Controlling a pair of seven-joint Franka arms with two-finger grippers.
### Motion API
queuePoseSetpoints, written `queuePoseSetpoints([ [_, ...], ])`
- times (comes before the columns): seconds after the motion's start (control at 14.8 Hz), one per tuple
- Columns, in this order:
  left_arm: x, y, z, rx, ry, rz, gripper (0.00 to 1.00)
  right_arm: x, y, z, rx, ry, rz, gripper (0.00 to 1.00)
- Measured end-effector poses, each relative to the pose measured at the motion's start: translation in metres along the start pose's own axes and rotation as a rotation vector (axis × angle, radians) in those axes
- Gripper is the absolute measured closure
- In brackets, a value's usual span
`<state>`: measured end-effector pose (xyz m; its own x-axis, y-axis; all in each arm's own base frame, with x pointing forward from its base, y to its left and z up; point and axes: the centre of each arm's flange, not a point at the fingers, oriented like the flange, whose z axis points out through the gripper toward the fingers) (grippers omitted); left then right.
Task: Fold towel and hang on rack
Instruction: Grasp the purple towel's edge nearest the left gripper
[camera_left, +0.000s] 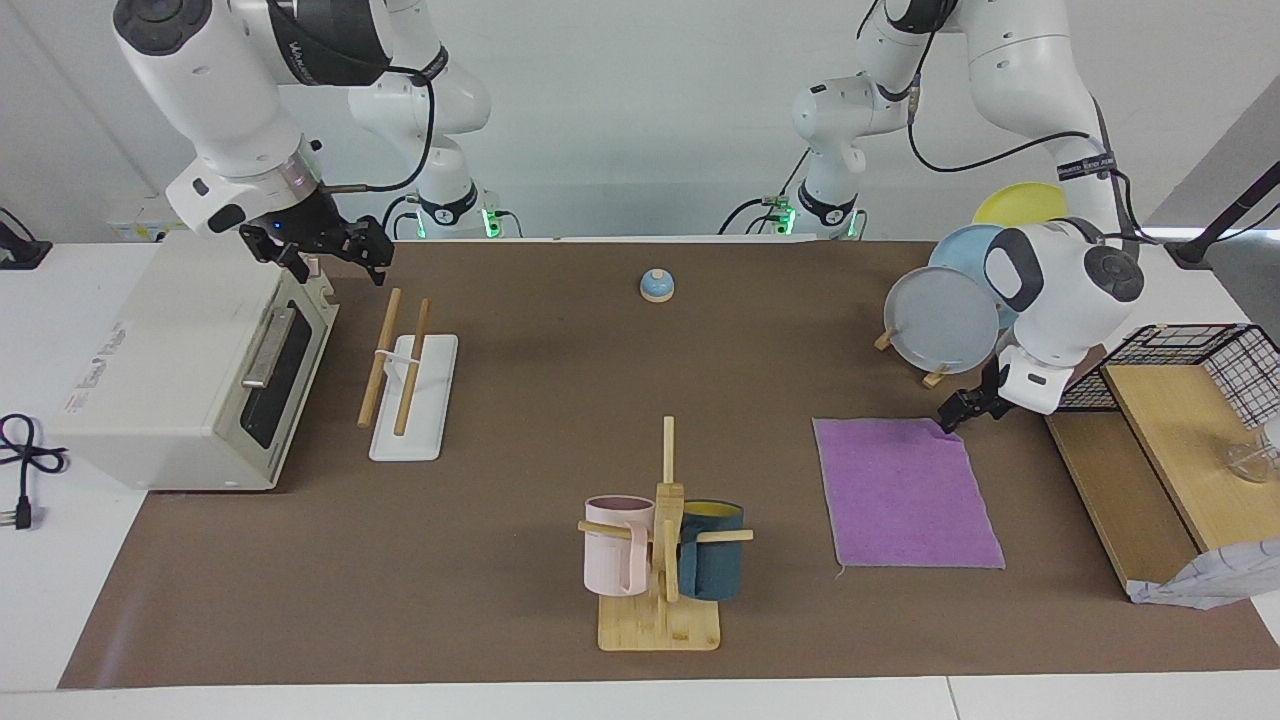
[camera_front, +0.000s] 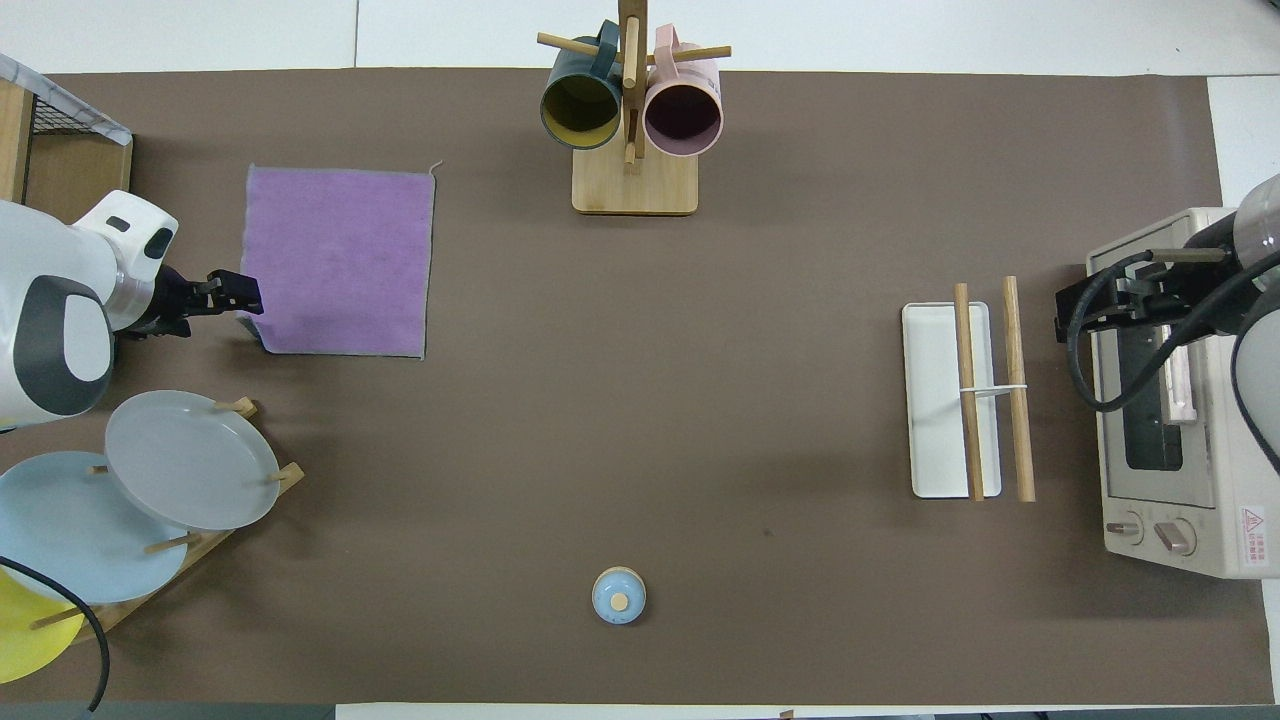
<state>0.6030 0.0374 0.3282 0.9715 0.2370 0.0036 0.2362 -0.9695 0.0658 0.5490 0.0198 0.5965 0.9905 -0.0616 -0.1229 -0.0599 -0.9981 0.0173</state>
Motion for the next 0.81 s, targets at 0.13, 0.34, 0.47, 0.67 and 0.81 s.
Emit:
queuePoseSetpoints([
  [0.13,0.0014,-0.0004,0.0083,-0.024,-0.007,-0.033,0.03,0.0,0.0,0.0,0.0,0.0,0.0,0.0],
  [0.34,0.0019,-0.0033,0.0104,-0.031,-0.012,-0.053,0.19,0.0,0.0,0.0,0.0,0.0,0.0,0.0],
  [0.47,0.0024,-0.0064,0.0103,-0.034,-0.012,-0.063,0.23,0.0,0.0,0.0,0.0,0.0,0.0,0.0],
  [0.67,0.0029,-0.0095,0.0111,-0.039,-0.014,-0.076,0.28,0.0,0.0,0.0,0.0,0.0,0.0,0.0],
  [0.81,0.0029,-0.0097,0.0117,-0.042,-0.015,-0.097,0.3,0.0,0.0,0.0,0.0,0.0,0.0,0.0],
])
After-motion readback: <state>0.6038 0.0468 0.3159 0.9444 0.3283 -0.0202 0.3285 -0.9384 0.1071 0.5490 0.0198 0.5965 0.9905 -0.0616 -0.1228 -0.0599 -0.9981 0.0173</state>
